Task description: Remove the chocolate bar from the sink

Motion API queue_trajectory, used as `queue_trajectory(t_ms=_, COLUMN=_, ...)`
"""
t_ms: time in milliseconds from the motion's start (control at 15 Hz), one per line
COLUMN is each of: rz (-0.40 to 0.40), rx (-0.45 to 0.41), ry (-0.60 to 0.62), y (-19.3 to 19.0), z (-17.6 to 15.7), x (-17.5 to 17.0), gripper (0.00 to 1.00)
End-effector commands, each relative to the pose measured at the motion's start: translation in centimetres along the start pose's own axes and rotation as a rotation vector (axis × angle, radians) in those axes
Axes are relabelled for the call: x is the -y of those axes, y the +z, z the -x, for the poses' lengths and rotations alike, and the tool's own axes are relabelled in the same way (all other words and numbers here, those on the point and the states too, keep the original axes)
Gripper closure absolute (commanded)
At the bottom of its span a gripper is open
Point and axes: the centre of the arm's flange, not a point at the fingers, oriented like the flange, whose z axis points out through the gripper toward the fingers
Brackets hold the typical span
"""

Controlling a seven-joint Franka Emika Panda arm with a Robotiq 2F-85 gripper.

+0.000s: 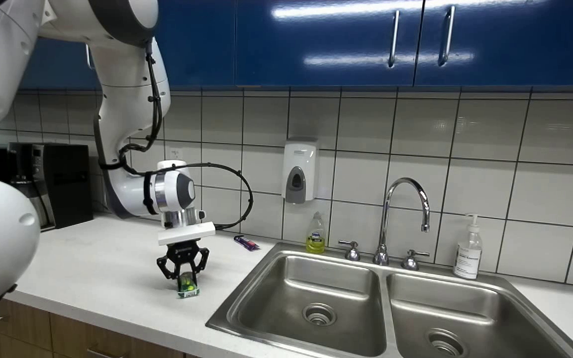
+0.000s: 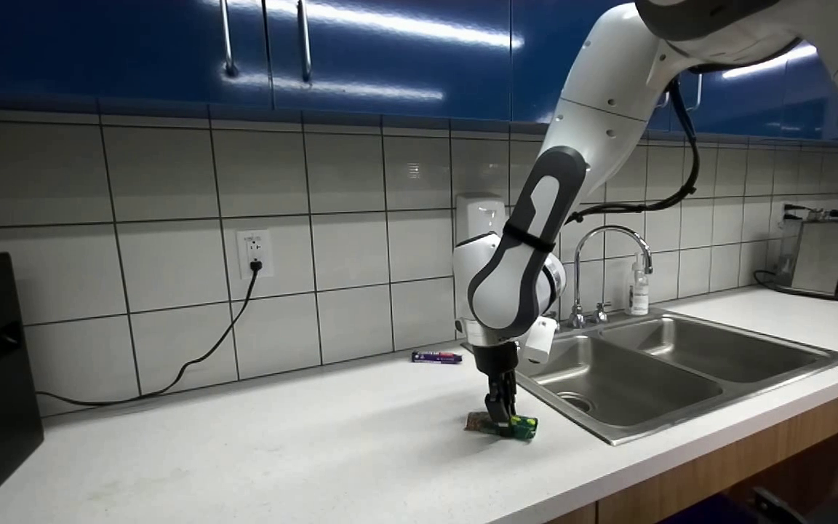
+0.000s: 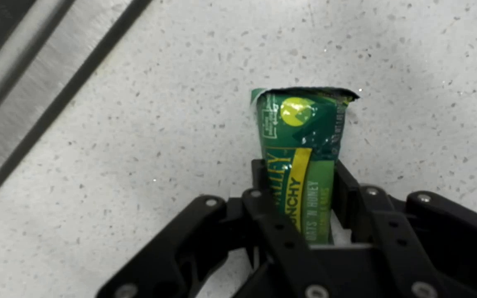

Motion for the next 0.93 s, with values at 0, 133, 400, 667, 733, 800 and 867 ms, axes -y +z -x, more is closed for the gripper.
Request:
queue_trajectory(t_ms=0, rz=0.015, rx=0.004, ry=-0.008, y=-0.2, z=0.0, x=0.2, gripper=0.34)
queue_trajectory(t_ms=133, rz=0.017, rx=0.000, ry=-0.006, y=-0.5, z=0.2, x=0.2, gripper=0.20)
queue_trajectory(t_ms=400, rz=0.030, rx=-0.020, ry=0.001, y=-1.6, z=0.8, x=0.1, gripper=0.00)
queue_trajectory(t_ms=667, rz=0.039, rx=-0.044, ry=0.021, y=-3.1, z=1.3, x=-0.3, gripper=0.00)
queue_trajectory(t_ms=733, rz=0.042, rx=-0.050, ry=0.024, y=-3.5, z=1.5, x=-0.4, gripper=0.00)
queue_trajectory(t_ms=800, rz=0.043, rx=-0.054, ry=0.031, y=-3.9, z=1.6, x=-0.4, gripper=0.00)
queue_trajectory(t_ms=867, rz=0.043, rx=-0.059, ry=0.049, y=-4.2, z=1.8, x=-0.6, gripper=0.00)
